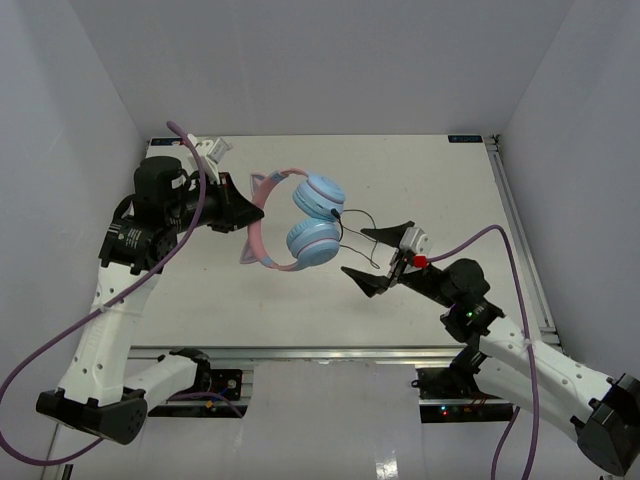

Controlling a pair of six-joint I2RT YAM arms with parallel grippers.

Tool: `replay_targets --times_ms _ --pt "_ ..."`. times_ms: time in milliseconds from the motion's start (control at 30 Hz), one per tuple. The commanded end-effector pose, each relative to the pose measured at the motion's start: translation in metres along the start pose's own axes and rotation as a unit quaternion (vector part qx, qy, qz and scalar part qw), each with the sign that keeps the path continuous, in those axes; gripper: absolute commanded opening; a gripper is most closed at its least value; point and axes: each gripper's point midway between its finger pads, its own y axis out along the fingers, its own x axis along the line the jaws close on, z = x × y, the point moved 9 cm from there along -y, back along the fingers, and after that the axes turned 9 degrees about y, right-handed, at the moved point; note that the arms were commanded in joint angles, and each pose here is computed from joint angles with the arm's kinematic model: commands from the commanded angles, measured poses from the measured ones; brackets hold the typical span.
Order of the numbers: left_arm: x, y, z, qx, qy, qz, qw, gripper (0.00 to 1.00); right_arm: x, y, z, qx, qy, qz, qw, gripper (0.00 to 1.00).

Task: Wrap the headphones

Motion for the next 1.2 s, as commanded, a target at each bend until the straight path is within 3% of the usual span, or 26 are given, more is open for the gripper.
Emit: replay_targets --times_ms 0,200,467,667,967,1033,1100,1167 --pt "-0.019 -0.012 -0.011 -0.034 0.002 0.059 0.998 0.00 0.000 0.022 -0.025 -0.034 -0.035 -0.047 0.998 0.95" --pt "-0.023 -0.012 -0.010 -0.038 -0.005 0.082 0.996 0.00 -0.005 0.040 -0.016 -0.025 -0.037 -0.063 0.997 0.93" --pt "-0.021 -0.006 -0.007 -0.038 -0.015 0.096 0.995 0.00 -0.001 0.056 -0.009 -0.036 -0.014 -0.111 0.993 0.79" --pt "-0.027 -0.005 -0.005 -0.043 -0.034 0.136 0.989 0.00 -0.004 0.057 0.008 -0.042 0.003 -0.096 0.995 0.48" --pt "-0.035 -0.015 -0.009 -0.062 -0.033 0.144 0.987 0.00 -0.006 0.059 0.021 -0.034 0.020 -0.084 0.996 0.45" --pt "-0.035 -0.016 -0.010 -0.064 -0.031 0.143 0.987 0.00 -0.007 0.059 0.023 -0.032 0.022 -0.080 0.996 0.31" --pt "-0.035 -0.016 -0.009 -0.064 -0.031 0.144 0.987 0.00 -0.009 0.058 0.025 -0.031 0.023 -0.066 0.997 0.08" --pt "-0.036 -0.017 -0.007 -0.061 -0.032 0.149 0.986 0.00 -0.011 0.058 0.026 -0.030 0.025 -0.054 0.998 0.08"
